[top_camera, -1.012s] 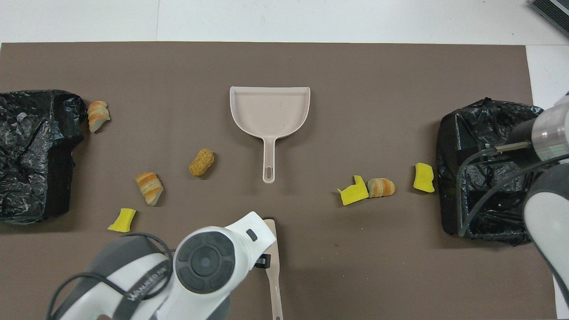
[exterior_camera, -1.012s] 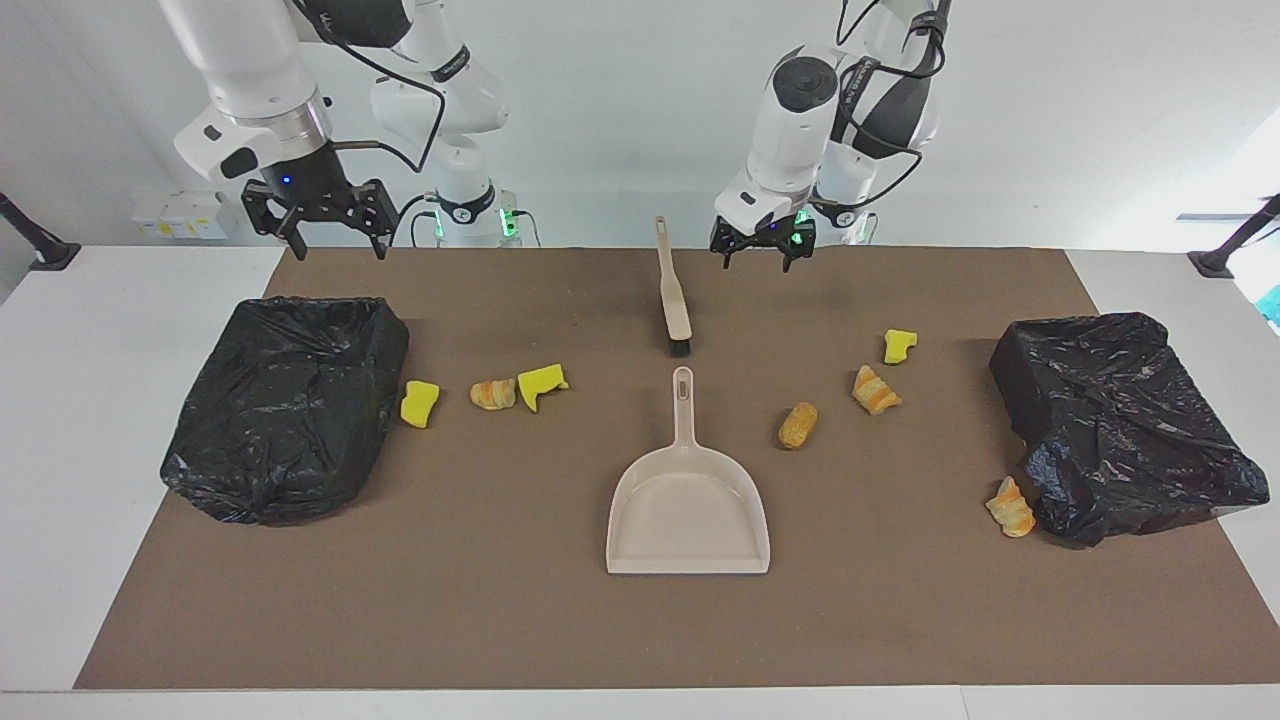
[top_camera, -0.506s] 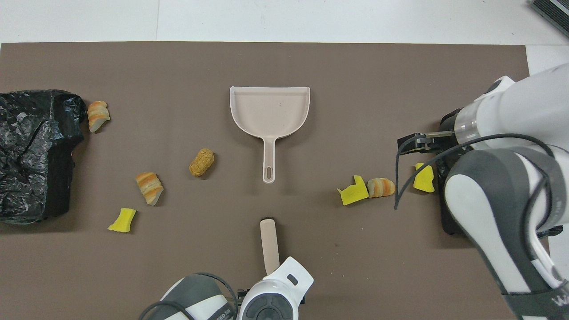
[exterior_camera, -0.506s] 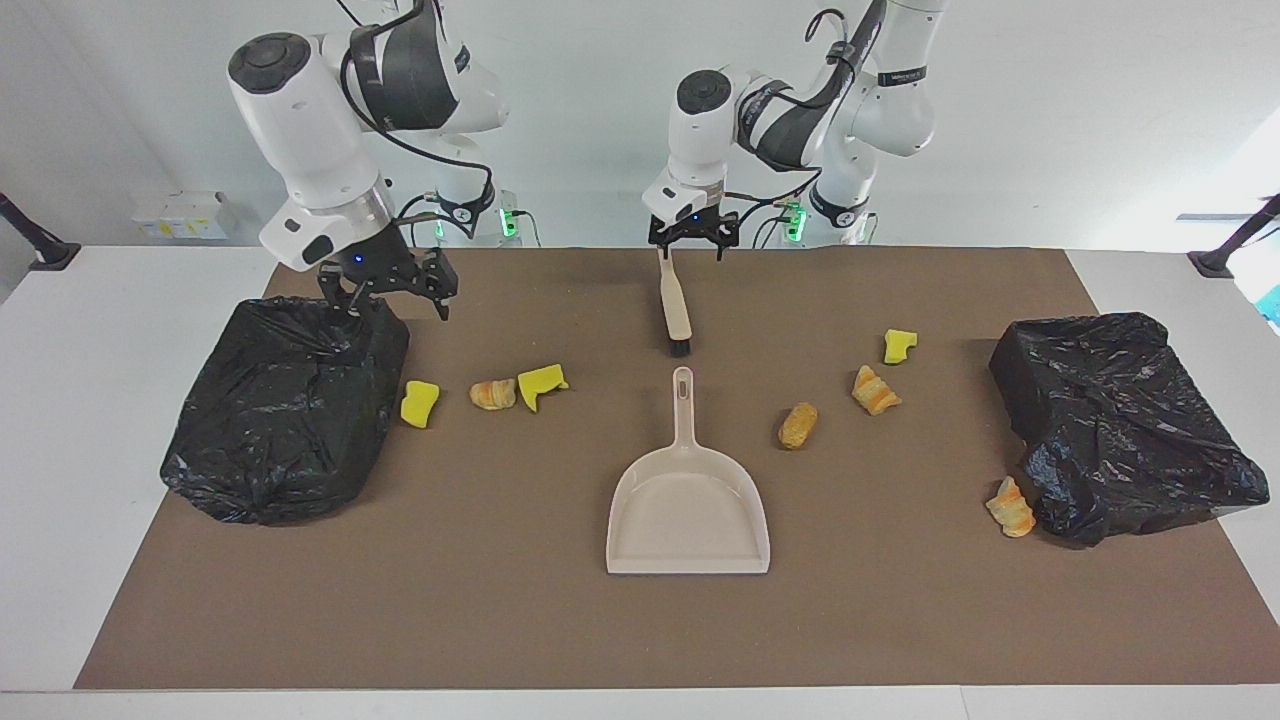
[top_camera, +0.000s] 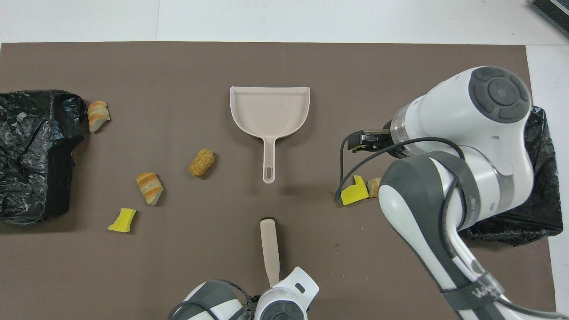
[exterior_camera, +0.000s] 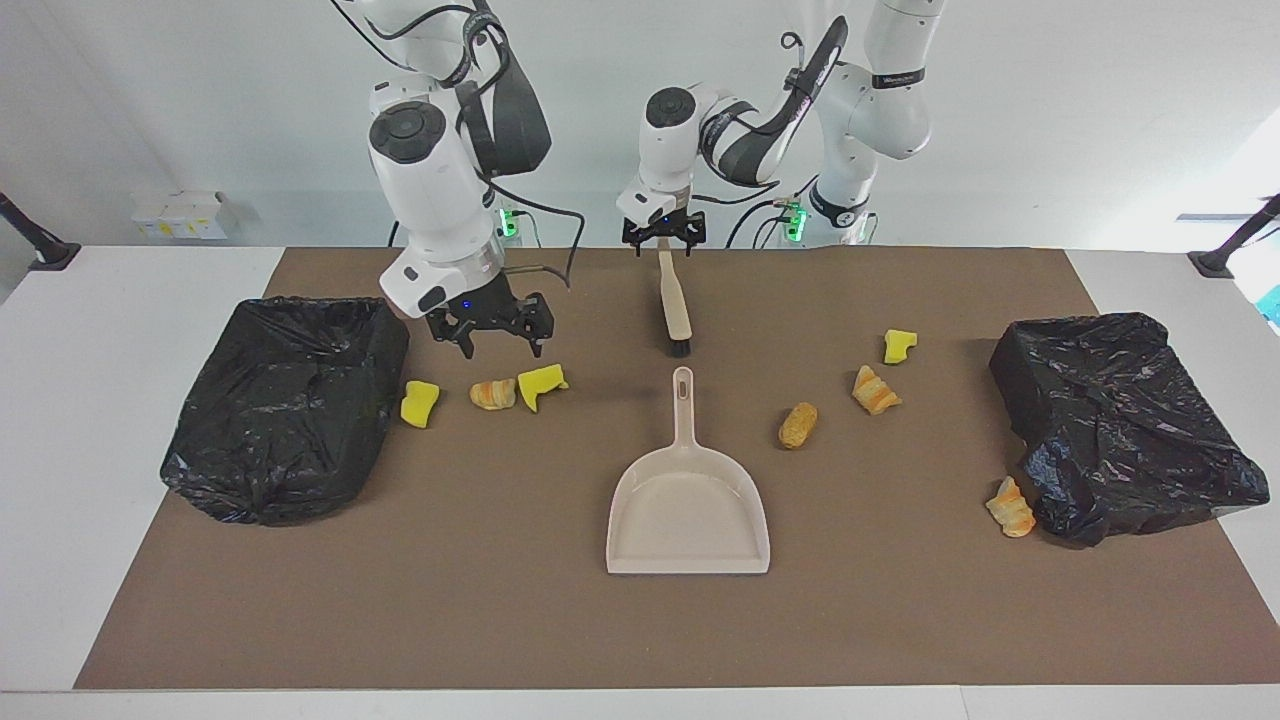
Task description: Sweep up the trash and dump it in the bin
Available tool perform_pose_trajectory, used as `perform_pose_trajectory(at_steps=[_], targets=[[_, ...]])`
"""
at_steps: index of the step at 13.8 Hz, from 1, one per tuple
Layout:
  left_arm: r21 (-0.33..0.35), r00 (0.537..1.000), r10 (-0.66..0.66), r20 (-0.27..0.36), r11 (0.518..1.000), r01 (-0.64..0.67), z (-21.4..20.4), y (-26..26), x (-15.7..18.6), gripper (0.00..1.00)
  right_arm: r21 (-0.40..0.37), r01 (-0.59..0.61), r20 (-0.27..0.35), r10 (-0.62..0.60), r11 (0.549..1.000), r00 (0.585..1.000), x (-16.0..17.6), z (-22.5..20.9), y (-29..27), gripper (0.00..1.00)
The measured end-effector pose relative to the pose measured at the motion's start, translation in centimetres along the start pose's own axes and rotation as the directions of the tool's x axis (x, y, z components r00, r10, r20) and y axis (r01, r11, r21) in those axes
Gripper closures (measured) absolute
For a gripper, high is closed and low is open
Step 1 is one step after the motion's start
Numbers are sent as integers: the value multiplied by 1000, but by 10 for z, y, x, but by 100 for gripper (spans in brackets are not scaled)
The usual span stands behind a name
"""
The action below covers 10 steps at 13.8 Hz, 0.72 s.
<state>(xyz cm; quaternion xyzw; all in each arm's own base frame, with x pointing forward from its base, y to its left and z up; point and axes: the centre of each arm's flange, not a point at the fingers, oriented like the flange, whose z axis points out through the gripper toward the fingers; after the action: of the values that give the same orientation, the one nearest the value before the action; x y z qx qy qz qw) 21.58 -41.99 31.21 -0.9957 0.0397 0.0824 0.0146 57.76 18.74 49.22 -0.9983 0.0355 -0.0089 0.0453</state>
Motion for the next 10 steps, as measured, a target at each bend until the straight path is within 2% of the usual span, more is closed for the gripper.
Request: perform_pose_trajectory(at_steps=[2,10], targets=[[1,1000,3,2,1000,-3,13,7,-2,0,-1,-2,4,2,1000,1000,1,5,-4,0],[-28,1000,-11,-9,1000,11,-23,0,-1,2,7,-5,-22,5,1000,1000,7,5,-4,0]])
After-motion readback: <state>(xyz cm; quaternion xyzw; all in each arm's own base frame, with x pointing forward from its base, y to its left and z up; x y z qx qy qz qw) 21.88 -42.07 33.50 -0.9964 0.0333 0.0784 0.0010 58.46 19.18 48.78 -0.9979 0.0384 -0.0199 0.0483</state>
